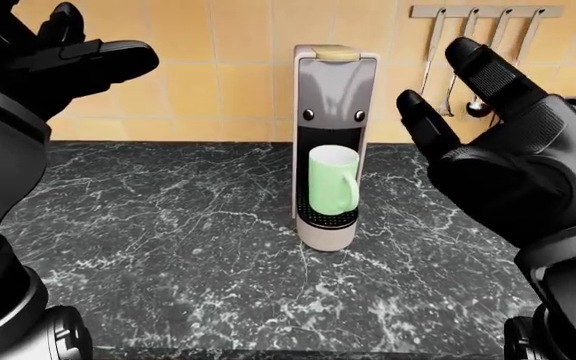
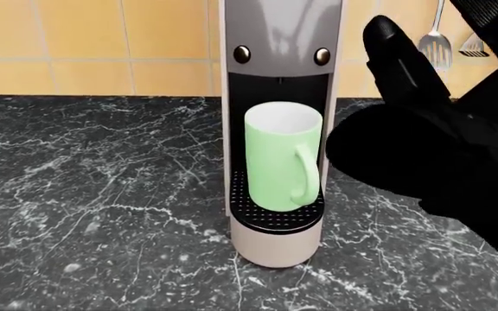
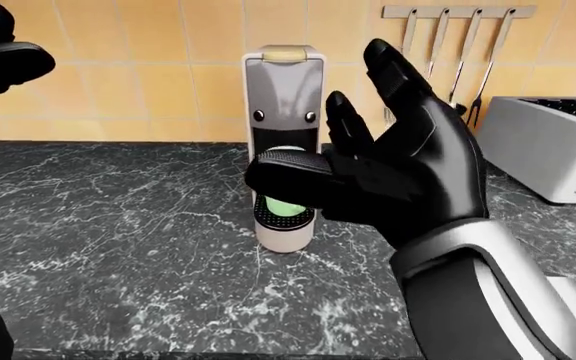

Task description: Press the button on the coffee machine to serve coffee.

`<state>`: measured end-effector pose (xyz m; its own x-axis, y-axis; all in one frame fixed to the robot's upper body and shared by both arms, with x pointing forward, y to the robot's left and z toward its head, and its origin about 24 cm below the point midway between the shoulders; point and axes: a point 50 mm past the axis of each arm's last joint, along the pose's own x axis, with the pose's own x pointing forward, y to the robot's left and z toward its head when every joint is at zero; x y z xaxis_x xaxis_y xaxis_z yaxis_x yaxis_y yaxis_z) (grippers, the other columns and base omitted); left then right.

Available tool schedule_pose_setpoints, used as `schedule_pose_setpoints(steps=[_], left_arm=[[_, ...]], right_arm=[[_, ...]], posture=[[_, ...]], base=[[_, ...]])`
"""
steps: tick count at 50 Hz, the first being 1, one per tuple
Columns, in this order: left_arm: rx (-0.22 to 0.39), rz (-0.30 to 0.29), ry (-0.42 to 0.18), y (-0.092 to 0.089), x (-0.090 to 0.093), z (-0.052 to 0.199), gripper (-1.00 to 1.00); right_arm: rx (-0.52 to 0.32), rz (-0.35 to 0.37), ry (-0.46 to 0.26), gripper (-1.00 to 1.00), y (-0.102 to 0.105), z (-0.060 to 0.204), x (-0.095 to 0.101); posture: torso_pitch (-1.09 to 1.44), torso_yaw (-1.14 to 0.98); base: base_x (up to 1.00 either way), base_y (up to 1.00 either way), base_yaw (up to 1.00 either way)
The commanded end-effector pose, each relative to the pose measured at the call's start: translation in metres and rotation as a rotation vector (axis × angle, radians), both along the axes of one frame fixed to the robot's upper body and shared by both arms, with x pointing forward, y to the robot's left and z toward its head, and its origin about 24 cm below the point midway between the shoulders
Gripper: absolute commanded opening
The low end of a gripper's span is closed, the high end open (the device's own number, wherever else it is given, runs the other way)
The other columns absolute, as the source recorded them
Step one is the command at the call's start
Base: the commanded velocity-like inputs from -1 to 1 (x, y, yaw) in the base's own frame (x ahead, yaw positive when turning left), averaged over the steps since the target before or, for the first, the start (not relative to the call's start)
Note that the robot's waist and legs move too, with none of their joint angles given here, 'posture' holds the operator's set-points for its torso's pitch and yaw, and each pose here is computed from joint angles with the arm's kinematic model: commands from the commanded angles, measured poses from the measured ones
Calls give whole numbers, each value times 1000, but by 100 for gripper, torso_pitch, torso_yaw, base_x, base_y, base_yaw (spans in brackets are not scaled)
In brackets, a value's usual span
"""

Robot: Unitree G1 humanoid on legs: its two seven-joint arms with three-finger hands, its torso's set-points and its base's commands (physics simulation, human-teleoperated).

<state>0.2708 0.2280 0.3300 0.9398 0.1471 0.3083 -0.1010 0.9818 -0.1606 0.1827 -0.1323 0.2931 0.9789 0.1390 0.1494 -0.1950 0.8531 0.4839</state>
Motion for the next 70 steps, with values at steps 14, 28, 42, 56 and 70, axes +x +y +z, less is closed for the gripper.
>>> schedule_pose_setpoints(steps=[14, 28, 42, 56, 70], left_arm=[[-1, 1, -64, 0, -6, 13, 100], [-1, 0, -61, 0, -4, 11, 100], [-3, 0, -64, 0, -6, 13, 100], [-1, -1, -64, -1, -6, 12, 100], [-1, -3, -64, -1, -4, 12, 100]], right_arm=[[33, -6, 12, 100, 1, -9, 14], [40, -13, 9, 100, -1, -9, 16], [55, -13, 13, 100, -1, -10, 25], [67, -8, 15, 100, 3, -9, 29], [75, -2, 18, 100, 6, -11, 34]], posture=[[-43, 0], [-43, 0], [-43, 0], [-43, 0], [-43, 0]], base=[[0, 0, 0], [0, 0, 0], [0, 0, 0], [0, 0, 0], [0, 0, 0]])
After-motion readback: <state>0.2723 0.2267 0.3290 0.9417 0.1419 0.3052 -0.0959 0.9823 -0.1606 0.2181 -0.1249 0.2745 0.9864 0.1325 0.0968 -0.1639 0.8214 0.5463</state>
